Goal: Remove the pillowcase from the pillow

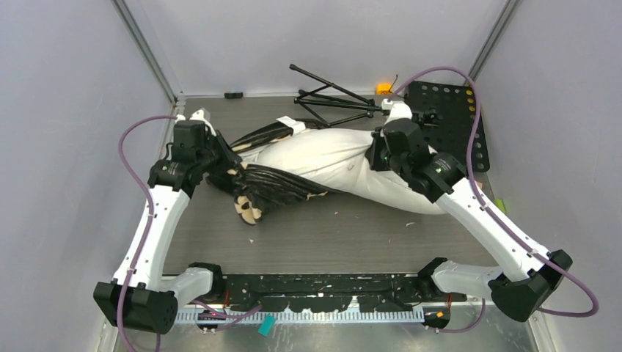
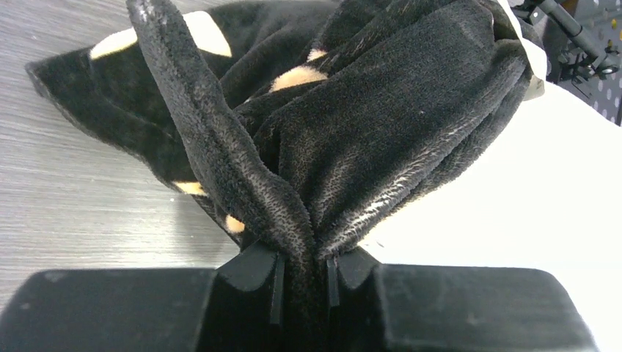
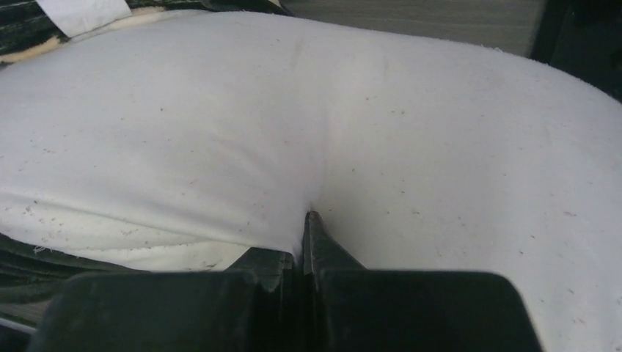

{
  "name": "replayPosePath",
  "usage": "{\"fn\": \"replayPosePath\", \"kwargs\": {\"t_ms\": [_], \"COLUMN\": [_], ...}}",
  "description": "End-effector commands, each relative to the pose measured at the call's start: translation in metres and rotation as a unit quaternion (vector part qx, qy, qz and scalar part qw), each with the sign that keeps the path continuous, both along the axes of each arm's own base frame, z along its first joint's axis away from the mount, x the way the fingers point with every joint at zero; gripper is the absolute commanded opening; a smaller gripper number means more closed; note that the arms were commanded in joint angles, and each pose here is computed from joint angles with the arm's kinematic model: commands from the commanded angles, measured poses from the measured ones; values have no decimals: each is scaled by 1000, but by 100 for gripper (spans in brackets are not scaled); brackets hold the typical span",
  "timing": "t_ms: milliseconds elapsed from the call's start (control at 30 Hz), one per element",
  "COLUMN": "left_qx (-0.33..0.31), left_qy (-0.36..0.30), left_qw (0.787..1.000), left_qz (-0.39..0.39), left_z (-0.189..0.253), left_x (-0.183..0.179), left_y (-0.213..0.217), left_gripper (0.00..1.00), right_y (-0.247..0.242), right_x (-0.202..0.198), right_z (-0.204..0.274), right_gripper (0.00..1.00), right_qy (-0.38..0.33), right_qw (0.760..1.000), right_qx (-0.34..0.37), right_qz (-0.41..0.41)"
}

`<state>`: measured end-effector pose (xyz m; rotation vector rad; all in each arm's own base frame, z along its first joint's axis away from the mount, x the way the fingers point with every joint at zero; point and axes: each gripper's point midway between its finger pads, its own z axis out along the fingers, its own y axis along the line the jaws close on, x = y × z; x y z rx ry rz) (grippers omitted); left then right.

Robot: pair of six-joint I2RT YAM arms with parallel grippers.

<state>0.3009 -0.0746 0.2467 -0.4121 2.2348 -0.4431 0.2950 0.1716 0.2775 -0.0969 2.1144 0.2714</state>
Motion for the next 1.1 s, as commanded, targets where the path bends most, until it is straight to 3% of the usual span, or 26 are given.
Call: {"fn": "replayPosePath", "kwargs": {"t_ms": [0,200,667,933,1067], "left_qx": [84,92,97,-6,-12], "left_qy": [9,12,-7,47,51], "left_qw": [990,985,964,951,949], "left_qz": [115,143,249,304,311], "left_z": [-12,-13,-1,-34,-37], "left_x": [3,-1,-13,-17,-17], "left_y": [61,71,107,130,133], "left_gripper": [0,0,0,0,0], "right_y": [-99,-150,-188,-213,-196], "right_x": [13,5,-20,-46,-40], "right_z": [9,10,35,61,66], "right_gripper": [0,0,0,0,0], "right_qy": [-18,-44,-117,-179,-182], "right_qw": [978,952,917,883,902], "right_qx": [4,40,66,93,109], "right_qz": [-209,-300,-375,-425,-375]}}
